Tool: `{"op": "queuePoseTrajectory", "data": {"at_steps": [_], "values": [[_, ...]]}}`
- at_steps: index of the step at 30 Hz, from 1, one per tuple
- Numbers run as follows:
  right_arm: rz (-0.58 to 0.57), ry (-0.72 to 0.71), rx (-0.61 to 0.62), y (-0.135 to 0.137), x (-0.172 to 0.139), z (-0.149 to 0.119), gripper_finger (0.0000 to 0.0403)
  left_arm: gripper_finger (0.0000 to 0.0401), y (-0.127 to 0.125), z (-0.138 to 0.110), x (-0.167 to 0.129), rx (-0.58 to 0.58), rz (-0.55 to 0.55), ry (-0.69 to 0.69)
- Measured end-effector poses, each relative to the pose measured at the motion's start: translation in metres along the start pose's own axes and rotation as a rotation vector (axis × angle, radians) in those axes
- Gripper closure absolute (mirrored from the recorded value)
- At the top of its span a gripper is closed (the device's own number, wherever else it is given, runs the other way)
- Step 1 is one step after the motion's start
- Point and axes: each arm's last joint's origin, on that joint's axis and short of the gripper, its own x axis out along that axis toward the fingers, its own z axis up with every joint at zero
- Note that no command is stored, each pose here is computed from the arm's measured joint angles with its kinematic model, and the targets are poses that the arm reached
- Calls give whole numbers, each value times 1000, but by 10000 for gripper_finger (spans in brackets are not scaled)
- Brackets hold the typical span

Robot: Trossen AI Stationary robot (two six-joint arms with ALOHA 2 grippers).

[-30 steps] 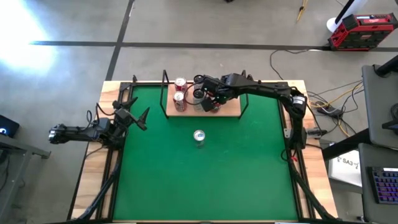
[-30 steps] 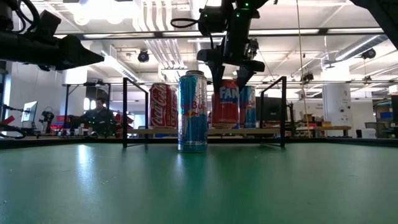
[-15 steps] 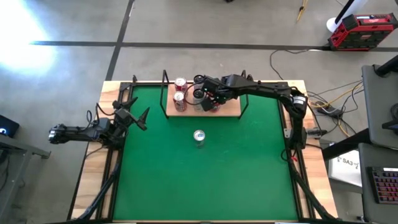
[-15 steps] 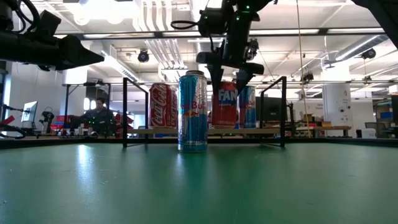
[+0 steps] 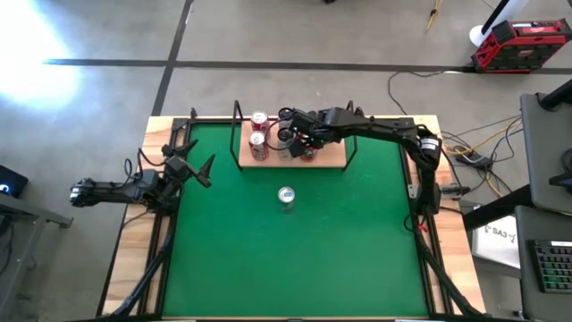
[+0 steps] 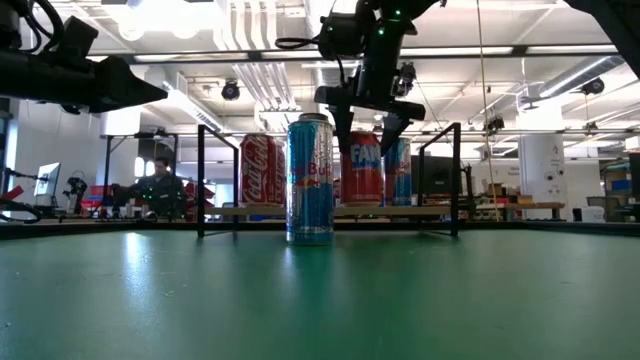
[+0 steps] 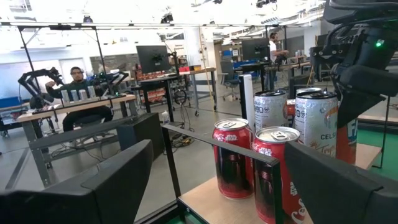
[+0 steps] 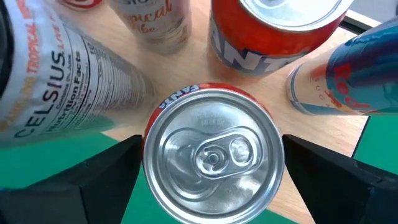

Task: Place canned beverage on shelf
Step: Put the red soda can on the shelf aligned with the other red soda can, then put the blue soda can on the shelf aligned with the other blue soda can

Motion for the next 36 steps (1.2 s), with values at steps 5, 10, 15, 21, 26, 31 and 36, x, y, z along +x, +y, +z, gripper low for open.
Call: {"op": "queuePoseTrajectory", "data": {"at_steps": [5,10,15,21,26,31,36], "values": [[11,13,3,4,-9,-8,28,56,0,0,0,0,0,0],[24,41,26,6,-26,-19,28,56,0,0,0,0,0,0],[36,124,34,14,-41,-42,28,56,0,0,0,0,0,0],[87,235,23,40,-57,-85,28,56,0,0,0,0,0,0],[133,160,-36,68,-75,-127,28,56,0,0,0,0,0,0],[177,-32,-93,89,-88,-155,28,56,0,0,0,0,0,0],[210,-142,-186,110,-80,-172,28,56,0,0,0,0,0,0]]}}
